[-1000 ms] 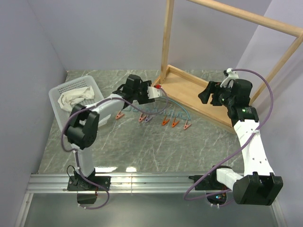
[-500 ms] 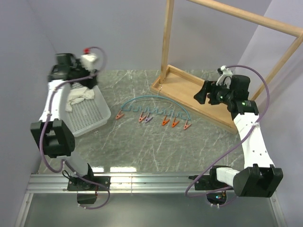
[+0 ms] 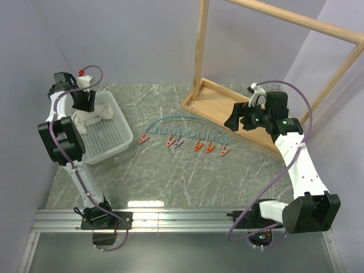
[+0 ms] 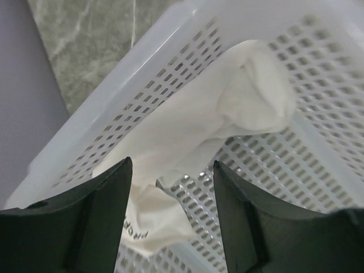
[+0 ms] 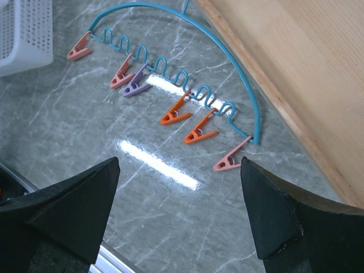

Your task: Clip the underwear to the hanger

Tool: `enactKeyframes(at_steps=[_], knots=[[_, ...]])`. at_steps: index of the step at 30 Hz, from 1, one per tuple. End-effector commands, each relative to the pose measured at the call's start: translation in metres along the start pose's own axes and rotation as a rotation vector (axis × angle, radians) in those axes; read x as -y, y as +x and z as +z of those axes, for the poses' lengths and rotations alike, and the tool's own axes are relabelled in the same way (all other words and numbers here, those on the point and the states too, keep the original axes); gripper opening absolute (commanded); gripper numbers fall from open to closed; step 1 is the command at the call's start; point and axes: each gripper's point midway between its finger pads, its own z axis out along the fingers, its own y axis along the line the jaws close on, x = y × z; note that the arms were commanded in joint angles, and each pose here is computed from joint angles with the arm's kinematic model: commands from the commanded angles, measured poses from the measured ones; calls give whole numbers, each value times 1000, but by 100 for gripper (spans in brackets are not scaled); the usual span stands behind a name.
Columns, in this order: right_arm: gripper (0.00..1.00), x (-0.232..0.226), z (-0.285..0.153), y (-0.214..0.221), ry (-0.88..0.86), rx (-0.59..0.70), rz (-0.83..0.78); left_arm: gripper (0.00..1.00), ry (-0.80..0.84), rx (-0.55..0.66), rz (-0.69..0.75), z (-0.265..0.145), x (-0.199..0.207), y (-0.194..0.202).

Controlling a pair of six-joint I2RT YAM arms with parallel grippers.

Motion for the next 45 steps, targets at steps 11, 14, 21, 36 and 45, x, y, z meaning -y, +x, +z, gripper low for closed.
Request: enactKeyframes(at_steps=[11,14,21,36,45], knots=[[94,-2,-5,-4,1,11,-52,44,-85,-73,145,63,-17,22],[94,-3,-5,-4,-2,14,-54,17,-56,-80,157,58,-8,23],[90,-16,-12,-1,-60,17,-68,0,95,51,161,-21,40,-21],[85,-39,-29,16,-166,-47,-123,0,511,272,209,-212,207,-52],[82,-47,-38,34,-214,-102,-157,0,816,305,460,-274,338,5]])
